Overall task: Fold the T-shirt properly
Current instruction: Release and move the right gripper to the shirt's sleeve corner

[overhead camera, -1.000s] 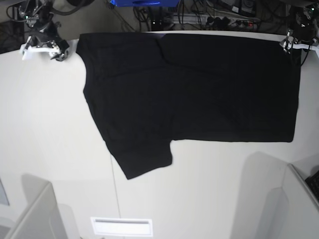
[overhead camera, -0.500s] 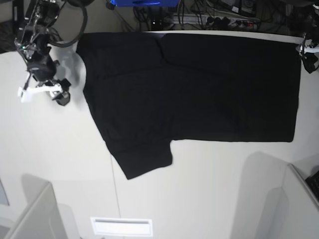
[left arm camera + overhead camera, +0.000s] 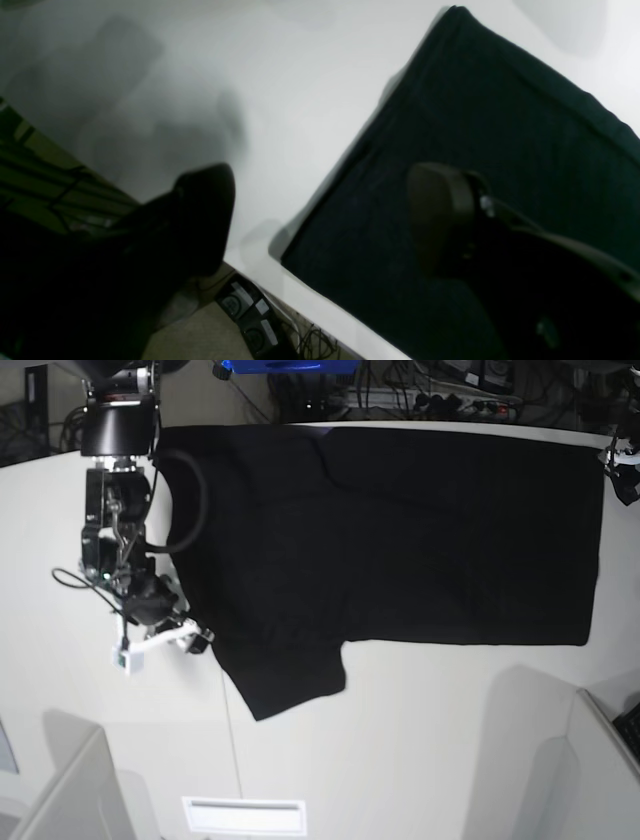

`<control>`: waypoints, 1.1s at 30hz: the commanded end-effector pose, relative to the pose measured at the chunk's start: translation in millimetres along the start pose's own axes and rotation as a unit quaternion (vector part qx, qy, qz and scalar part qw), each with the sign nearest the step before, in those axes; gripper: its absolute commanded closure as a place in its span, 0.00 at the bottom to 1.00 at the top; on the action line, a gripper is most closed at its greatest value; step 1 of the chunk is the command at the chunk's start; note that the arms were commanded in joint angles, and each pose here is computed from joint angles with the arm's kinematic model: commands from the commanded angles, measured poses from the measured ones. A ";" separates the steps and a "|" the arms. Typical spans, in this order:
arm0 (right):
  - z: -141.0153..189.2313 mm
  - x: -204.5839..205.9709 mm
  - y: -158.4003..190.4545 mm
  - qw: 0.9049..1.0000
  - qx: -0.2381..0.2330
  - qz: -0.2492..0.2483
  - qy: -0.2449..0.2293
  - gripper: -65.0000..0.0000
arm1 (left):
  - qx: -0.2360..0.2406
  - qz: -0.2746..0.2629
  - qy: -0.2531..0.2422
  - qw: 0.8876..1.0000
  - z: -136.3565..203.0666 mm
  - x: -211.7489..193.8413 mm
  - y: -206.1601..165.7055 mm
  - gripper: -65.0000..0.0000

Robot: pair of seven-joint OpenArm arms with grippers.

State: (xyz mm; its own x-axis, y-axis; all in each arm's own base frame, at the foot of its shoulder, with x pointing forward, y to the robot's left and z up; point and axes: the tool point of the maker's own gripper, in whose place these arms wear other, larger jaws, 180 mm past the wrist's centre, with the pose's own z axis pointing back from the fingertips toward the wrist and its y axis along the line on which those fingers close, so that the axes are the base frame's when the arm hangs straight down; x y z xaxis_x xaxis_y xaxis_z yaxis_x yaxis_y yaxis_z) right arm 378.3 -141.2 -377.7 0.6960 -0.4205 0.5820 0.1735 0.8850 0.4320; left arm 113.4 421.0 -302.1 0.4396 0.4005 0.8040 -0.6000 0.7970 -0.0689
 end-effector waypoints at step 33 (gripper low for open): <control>-93.0 -4.3 50.1 0.983 0.055 0.152 0.086 0.42 | 0.003 -0.009 -0.018 1.000 4.1 10.7 3.4 0.21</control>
State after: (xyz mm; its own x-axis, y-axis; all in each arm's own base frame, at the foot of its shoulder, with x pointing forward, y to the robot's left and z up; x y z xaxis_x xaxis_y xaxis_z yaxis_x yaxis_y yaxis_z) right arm 443.5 -74.0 -429.5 0.8147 -0.0934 0.5723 -0.1297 0.9326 0.3368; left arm 111.3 420.8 -303.4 0.4416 0.4040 0.8011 -0.6030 0.7948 -0.0684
